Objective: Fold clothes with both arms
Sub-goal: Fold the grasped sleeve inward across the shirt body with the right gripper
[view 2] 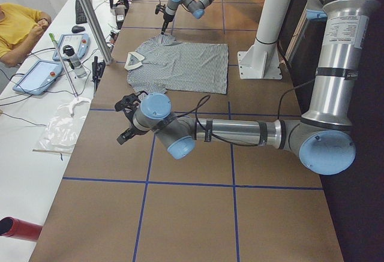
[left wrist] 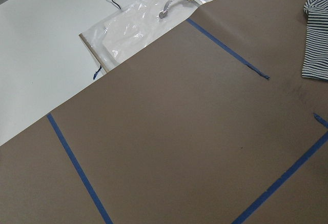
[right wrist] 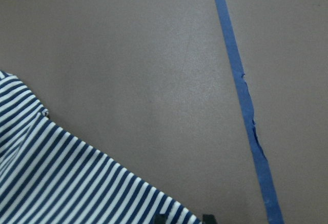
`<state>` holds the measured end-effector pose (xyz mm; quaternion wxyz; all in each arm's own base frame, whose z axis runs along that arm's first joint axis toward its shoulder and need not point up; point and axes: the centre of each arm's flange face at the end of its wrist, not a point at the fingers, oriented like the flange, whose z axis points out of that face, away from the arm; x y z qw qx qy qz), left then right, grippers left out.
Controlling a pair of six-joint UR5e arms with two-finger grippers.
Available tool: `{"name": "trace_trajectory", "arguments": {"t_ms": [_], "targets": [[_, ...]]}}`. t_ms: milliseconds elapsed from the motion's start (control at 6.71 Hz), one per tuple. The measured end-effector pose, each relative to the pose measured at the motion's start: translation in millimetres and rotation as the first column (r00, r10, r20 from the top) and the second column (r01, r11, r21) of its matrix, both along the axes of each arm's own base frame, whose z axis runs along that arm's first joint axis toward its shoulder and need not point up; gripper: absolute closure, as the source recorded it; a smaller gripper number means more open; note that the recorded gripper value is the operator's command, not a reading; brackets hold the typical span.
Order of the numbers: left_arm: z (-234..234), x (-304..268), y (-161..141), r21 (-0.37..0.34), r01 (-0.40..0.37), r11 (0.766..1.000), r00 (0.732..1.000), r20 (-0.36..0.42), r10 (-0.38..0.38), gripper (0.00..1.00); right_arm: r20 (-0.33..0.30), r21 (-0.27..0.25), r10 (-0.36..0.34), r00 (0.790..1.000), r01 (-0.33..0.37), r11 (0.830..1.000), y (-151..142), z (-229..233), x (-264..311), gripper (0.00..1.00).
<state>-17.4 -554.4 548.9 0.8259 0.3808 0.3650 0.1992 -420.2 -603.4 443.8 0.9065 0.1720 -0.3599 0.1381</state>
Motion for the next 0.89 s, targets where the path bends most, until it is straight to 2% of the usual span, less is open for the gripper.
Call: {"name": "trace_trajectory", "arguments": {"t_ms": [596, 745, 894], "targets": [[-0.3, 0.0, 0.5, 0.003, -0.001, 1.000, 1.000, -0.001, 0.001, 0.00, 0.034, 0.004, 0.020, 0.999, -0.020, 1.000, -6.0, -35.6, -5.6, 1.00], [-0.1, 0.0, 0.7, 0.002, -0.001, 1.000, 1.000, -0.001, 0.001, 0.00, 0.037, -0.027, 0.058, 0.998, -0.057, 0.998, -10.6, -57.5, -12.6, 1.00], [0.0, 0.0, 0.8, 0.002, -0.001, 1.000, 1.000, -0.001, 0.001, 0.00, 0.028, -0.082, 0.134, 0.991, -0.131, 0.988, -11.5, -97.2, -36.2, 1.00]]}}
